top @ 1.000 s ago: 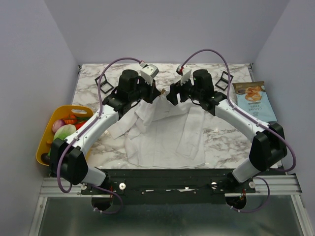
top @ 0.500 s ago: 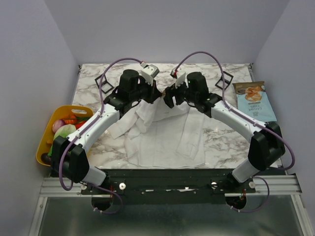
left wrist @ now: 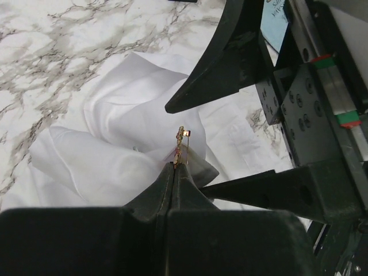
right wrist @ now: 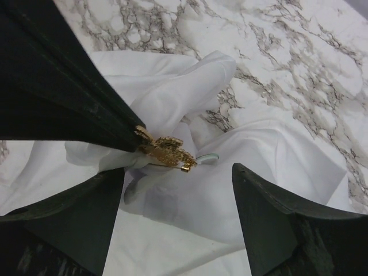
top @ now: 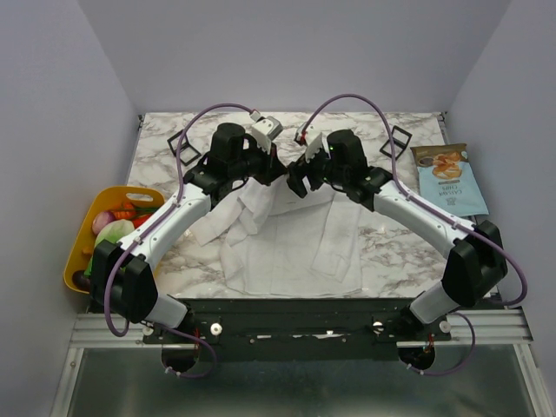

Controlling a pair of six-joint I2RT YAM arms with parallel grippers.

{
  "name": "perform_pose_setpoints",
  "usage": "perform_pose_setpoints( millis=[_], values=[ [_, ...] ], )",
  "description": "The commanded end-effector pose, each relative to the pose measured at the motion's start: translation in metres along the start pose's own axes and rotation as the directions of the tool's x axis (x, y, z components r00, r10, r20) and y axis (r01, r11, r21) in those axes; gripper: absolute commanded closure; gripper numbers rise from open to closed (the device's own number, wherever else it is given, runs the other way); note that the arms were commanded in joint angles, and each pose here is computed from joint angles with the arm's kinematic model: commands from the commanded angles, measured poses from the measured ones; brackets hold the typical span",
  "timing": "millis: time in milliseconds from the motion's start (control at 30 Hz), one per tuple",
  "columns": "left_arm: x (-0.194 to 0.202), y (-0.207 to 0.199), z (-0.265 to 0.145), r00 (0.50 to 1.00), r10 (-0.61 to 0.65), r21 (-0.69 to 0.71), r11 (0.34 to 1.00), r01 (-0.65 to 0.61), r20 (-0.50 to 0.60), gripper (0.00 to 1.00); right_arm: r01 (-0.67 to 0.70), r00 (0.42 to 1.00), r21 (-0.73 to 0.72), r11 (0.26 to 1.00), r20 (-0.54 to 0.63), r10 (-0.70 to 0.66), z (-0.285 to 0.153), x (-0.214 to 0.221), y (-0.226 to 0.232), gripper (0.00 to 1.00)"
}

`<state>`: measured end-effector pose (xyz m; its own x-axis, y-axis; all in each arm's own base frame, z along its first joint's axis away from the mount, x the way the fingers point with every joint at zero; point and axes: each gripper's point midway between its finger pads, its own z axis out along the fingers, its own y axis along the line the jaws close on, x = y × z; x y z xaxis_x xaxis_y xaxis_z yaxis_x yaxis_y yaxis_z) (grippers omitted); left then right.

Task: Remove the brooch from the garment
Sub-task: Remove the brooch from the clothes.

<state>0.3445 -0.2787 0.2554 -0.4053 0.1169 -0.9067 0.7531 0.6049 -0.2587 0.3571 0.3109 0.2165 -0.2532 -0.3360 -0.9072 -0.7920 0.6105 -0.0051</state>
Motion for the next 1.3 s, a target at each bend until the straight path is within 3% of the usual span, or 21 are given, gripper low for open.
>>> perform_pose_setpoints(
  millis=[0, 133, 400, 633, 767, 1067, 1167, 1267],
  values=[
    [-0.013, -0.016, -0.004, 0.998, 0.047, 0.081, 0.995, -0.050, 0.039, 1.00, 0.133, 0.991, -0.149, 0.980, 0.009, -0.133, -0.029, -0.020, 0.029, 0.12],
    [-0.012, -0.018, -0.003, 0.999, 0.043, 0.094, 0.995, -0.045, 0.026, 1.00, 0.178, 0.981, -0.248, 0.952, -0.034, -0.192, -0.042, -0.006, 0.045, 0.05],
    [-0.012, -0.026, -0.010, 0.998, 0.062, 0.127, 0.990, -0.065, 0.030, 1.00, 0.295, 0.953, -0.185, 0.937, -0.012, -0.303, -0.066, -0.014, 0.034, 0.02],
    [0.000, -0.043, -0.015, 0.997, 0.081, 0.236, 0.969, -0.079, -0.002, 1.00, 0.315, 0.948, -0.174, 0.933, 0.099, -0.301, -0.083, -0.057, 0.023, 0.14],
    [0.003, -0.052, -0.016, 0.997, 0.082, 0.290, 0.954, -0.075, -0.012, 1.00, 0.300, 0.954, -0.249, 0.921, 0.099, -0.284, -0.074, -0.055, 0.030, 0.30],
    [0.005, -0.063, -0.020, 0.996, 0.084, 0.353, 0.933, -0.071, -0.022, 1.00, 0.285, 0.958, -0.355, 0.890, 0.065, -0.281, -0.060, -0.031, 0.041, 0.34],
    [0.006, -0.063, -0.019, 0.996, 0.085, 0.363, 0.929, -0.069, -0.029, 1.00, 0.291, 0.955, -0.360, 0.886, 0.058, -0.290, -0.060, -0.027, 0.041, 0.42],
    [0.010, -0.064, -0.018, 0.995, 0.086, 0.378, 0.923, -0.064, -0.041, 1.00, 0.290, 0.956, -0.357, 0.888, 0.056, -0.289, -0.060, -0.026, 0.036, 0.43]
  ],
)
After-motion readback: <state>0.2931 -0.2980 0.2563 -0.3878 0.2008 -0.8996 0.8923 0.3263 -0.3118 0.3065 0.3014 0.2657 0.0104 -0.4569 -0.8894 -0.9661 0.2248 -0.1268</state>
